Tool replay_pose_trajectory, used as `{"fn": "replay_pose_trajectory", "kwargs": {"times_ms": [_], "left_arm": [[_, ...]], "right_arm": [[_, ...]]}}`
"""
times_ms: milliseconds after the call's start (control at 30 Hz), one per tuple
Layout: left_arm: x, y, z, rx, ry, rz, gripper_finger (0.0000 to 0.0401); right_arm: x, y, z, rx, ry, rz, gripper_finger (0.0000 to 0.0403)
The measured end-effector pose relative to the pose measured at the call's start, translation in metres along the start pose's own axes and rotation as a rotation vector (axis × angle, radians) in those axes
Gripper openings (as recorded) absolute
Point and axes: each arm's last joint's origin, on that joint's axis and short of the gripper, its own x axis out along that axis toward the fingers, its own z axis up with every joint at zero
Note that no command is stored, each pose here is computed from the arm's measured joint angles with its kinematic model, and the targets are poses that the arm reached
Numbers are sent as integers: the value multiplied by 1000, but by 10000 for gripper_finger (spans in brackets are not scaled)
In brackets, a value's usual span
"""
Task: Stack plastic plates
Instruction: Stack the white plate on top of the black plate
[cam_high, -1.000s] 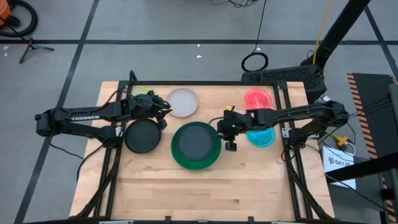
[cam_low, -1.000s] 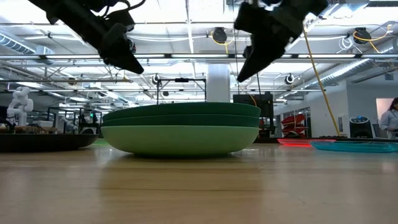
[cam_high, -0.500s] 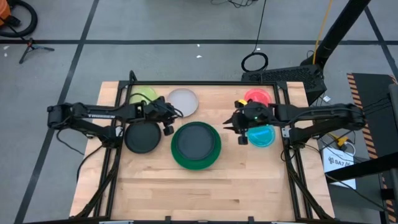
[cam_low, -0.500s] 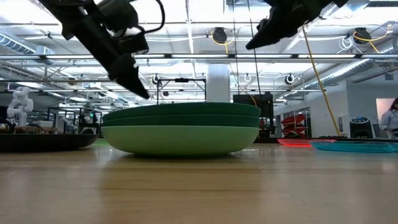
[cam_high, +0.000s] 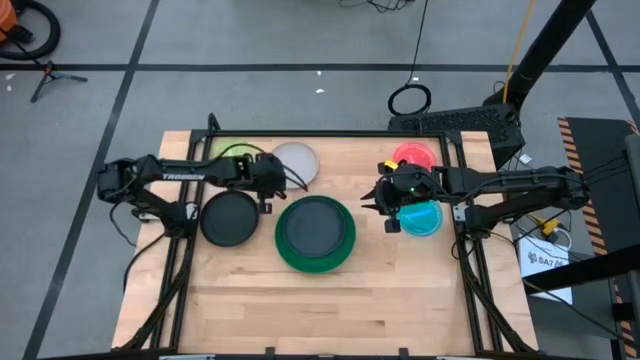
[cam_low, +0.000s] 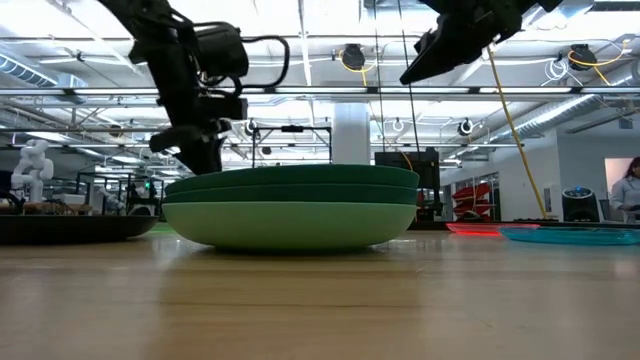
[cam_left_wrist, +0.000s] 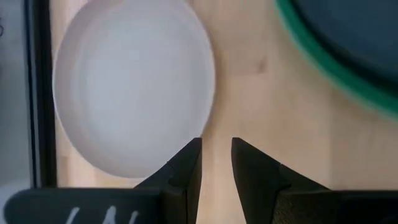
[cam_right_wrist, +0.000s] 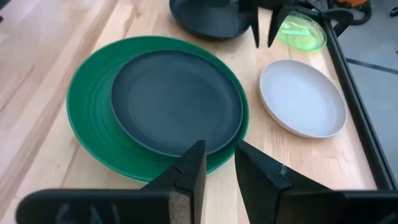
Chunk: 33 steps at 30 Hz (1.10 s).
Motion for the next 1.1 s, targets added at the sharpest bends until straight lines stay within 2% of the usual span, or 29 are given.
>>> {"fn": "replay_pose_trajectory", "kwargs": {"times_ms": [200,433,600,733,933,1100], "left_arm": [[14,20,-4,41,31,18,94],[31,31,-11,-7,59,-17,94],[32,32,-13,-36,47,-64,99],[32,31,-13,-26,47,-73,127],[32,32,-10,-24,16,-55,194],[39,32,-10,3,6,-82,211]], "right_arm": [[0,0,0,5,3,1,82],[0,0,0,7,3,1,82],[0,0,0,14,3,1,82],[0,0,-1,13,0,1,82],[5,1,-8,-11,5,-2,82],[5,-3,-9,5,7,-15,82]]}}
